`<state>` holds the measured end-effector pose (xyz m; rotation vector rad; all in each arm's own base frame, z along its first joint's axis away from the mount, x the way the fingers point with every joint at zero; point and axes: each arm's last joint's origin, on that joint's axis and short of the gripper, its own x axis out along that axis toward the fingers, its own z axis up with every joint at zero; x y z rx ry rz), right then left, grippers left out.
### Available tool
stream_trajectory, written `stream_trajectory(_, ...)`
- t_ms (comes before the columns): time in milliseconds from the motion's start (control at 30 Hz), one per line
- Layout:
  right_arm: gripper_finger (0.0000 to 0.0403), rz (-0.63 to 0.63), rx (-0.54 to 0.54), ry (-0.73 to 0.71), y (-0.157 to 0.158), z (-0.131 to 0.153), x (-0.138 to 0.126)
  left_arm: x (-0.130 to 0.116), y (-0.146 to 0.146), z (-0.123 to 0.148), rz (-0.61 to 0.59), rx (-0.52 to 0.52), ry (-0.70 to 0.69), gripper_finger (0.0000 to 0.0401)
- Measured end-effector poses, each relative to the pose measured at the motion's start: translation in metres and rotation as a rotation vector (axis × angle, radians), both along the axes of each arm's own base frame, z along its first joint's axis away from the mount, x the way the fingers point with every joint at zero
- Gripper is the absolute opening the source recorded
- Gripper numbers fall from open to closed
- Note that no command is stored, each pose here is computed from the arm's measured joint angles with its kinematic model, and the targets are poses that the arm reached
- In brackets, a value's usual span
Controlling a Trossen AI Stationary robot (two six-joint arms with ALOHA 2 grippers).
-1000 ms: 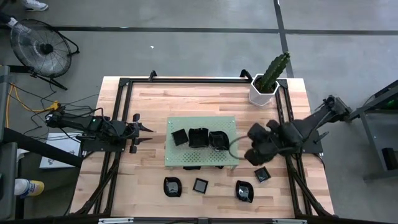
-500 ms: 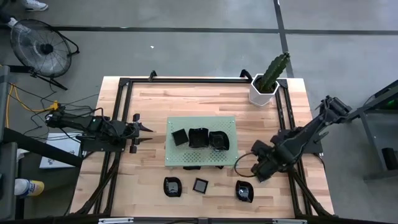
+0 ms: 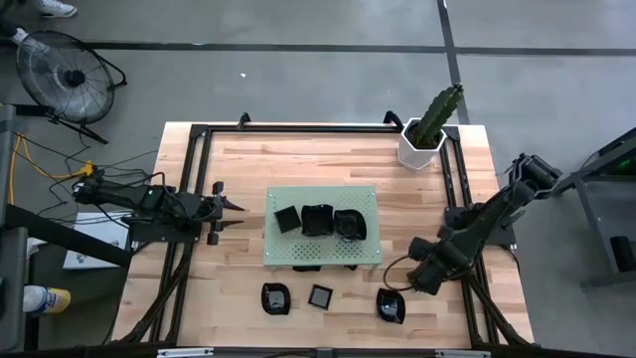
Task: Pick & Place Mini shaped plates
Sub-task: Stack the black square shaped plate on top of the black square shaped plate on the shelf
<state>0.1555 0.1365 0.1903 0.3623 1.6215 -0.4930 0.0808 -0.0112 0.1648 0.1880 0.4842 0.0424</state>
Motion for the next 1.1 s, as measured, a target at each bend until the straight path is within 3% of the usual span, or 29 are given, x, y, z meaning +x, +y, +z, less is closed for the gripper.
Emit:
stream_trajectory(133,0.0089,-0.215,0.013,0.040,0.002,-0.008,-0.006,0.000,0.000,0.000,0.000,0.000,0.000,0.0156)
stream_trajectory(267,0.0095,-0.317,0.063,-0.028,0.015,-0.010,-0.007,0.000,0.000,0.000,0.000,0.000,0.000,0.0156)
stream_trajectory(400,0.0100,-0.403,0.034,-0.074,0.021,-0.010,-0.012,0.000,0.000,0.000,0.000,0.000,0.000,0.0156)
stream_trajectory(833,0.0139,-0.436,0.017,-0.169,0.024,-0.011,-0.012,0.000,0.000,0.000,0.000,0.000,0.000,0.0156)
stream_trajectory(1100,0.0145,-0.453,0.033,-0.144,0.019,-0.032,-0.019,0.000,0.000,0.000,0.000,0.000,0.000,0.0156)
